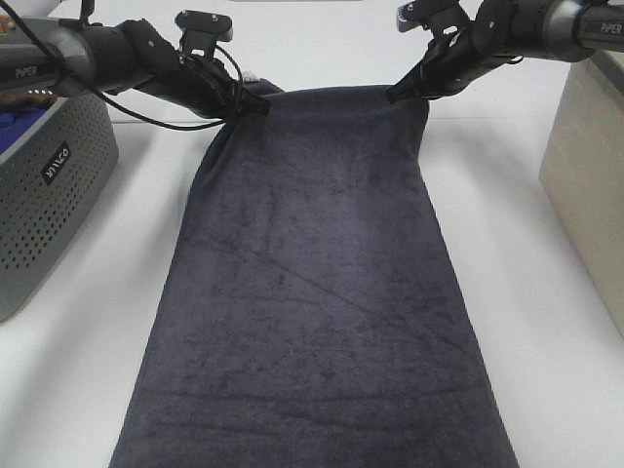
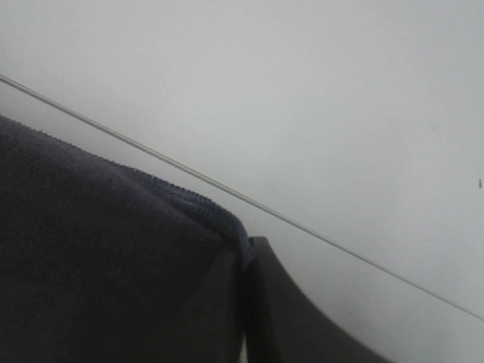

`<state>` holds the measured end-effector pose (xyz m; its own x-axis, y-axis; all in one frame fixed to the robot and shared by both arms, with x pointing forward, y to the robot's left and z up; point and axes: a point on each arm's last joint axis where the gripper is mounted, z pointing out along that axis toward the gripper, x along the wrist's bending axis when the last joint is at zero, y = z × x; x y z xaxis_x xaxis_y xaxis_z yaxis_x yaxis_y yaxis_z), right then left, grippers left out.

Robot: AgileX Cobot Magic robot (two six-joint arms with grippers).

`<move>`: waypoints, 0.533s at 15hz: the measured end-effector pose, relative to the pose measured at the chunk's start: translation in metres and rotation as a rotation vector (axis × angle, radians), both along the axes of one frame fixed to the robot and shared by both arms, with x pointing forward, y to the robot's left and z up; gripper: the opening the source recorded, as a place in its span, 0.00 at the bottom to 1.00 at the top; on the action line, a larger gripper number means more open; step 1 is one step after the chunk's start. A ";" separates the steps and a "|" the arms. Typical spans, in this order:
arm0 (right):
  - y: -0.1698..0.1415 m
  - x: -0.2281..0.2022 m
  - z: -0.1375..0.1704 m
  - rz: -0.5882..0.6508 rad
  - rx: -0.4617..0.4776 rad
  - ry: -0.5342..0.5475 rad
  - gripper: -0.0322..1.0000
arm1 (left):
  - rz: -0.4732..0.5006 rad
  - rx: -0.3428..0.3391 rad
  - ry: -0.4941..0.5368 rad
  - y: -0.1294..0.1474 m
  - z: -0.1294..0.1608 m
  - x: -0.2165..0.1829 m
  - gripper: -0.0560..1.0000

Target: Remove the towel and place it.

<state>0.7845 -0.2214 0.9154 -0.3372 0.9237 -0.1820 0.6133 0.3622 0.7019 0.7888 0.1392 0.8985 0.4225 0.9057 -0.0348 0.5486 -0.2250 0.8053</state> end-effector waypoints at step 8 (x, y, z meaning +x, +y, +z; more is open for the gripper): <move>0.000 0.006 0.006 -0.008 0.014 -0.095 0.04 | 0.043 0.003 -0.085 -0.001 -0.006 0.006 0.07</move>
<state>0.7902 -0.2211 0.9213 -0.3117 0.9290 -0.1996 0.5467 0.3472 0.7619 0.7947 0.1386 0.8927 0.3841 0.9233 0.0022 0.4879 -0.2050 0.8485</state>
